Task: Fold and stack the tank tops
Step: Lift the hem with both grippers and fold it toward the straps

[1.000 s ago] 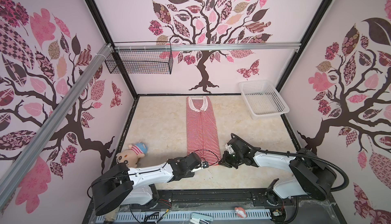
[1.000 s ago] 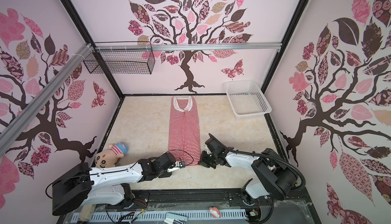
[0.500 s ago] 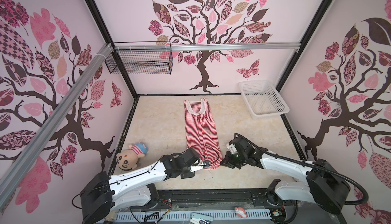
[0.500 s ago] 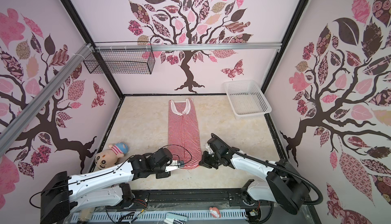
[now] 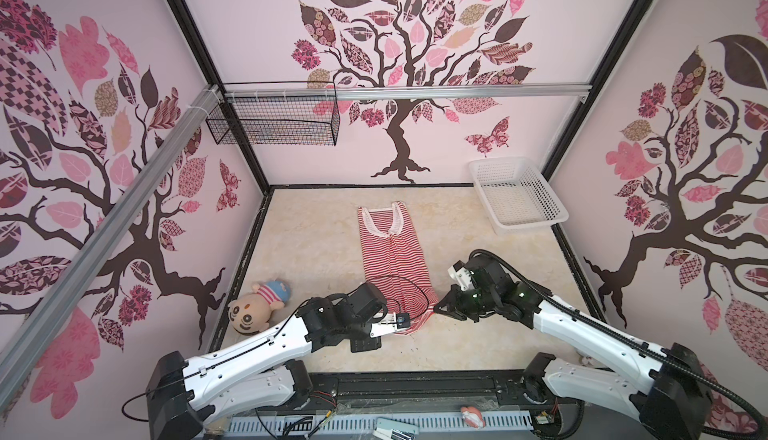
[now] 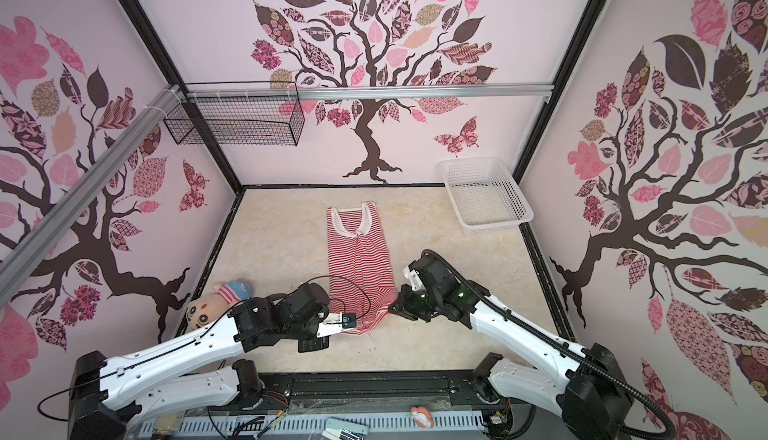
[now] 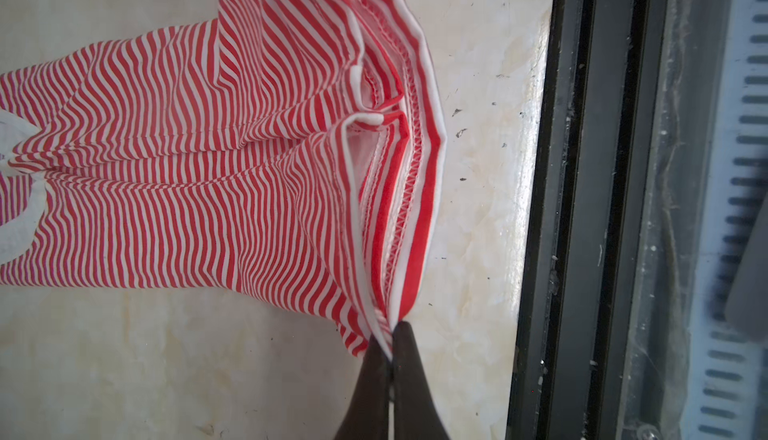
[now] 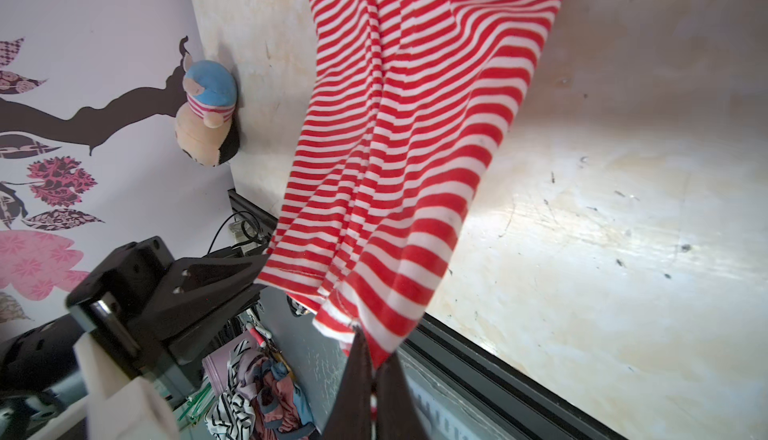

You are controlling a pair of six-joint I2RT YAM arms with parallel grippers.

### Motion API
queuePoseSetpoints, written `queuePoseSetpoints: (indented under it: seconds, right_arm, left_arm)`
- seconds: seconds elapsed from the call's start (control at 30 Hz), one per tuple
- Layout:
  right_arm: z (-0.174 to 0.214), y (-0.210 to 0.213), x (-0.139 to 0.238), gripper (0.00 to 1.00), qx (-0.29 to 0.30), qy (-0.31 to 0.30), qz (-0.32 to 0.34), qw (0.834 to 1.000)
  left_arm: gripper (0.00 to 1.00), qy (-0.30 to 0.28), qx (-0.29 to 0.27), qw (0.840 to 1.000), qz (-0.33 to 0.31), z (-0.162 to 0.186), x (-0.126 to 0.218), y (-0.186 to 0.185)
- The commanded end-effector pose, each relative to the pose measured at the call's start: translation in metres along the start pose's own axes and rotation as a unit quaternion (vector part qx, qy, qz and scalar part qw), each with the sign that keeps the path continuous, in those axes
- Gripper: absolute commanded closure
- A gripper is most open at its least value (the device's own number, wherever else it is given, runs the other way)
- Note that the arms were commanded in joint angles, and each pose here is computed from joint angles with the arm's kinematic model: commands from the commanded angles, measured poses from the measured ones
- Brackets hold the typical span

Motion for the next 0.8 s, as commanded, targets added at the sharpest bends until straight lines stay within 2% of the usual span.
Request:
queuePoseSetpoints:
  seconds: [0.0, 0.13, 0.3, 0.6, 0.77]
  right_arm:
    - [-0.008, 0.018, 0.006, 1.00, 0.016, -0.008, 0.002, 1.000]
    - [-0.023, 0.028, 0.005, 1.00, 0.022, -0.022, -0.004, 0.999]
    - [-0.045, 0.036, 0.008, 1.00, 0.030, -0.044, -0.012, 0.999]
    - [-0.085, 0.045, 0.000, 1.00, 0.030, -0.060, -0.030, 0.997]
    - [-0.105, 0.058, 0.005, 1.00, 0.036, -0.076, -0.046, 0.995]
  left_arm:
    - [1.00, -0.008, 0.003, 1.000, -0.004, -0.003, 0.007, 0.006]
    - [1.00, -0.015, 0.020, 0.999, -0.033, -0.003, 0.011, 0.025]
    - [1.00, -0.052, 0.075, 0.995, -0.030, -0.004, 0.022, 0.065]
    - [1.00, -0.060, 0.104, 0.991, -0.061, -0.001, 0.008, 0.113]
    - [1.00, -0.077, 0.119, 0.986, -0.093, -0.005, 0.018, 0.137]
Point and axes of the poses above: each gripper's point midway between its finger pads, its own x axis back along the fingers, its own y axis along the line the jaws close on, z = x × y, the point moved 10 cm from there along x, back along the fingers, and after that the axes turned 3 degrees about -x, right-handed, at the moved point
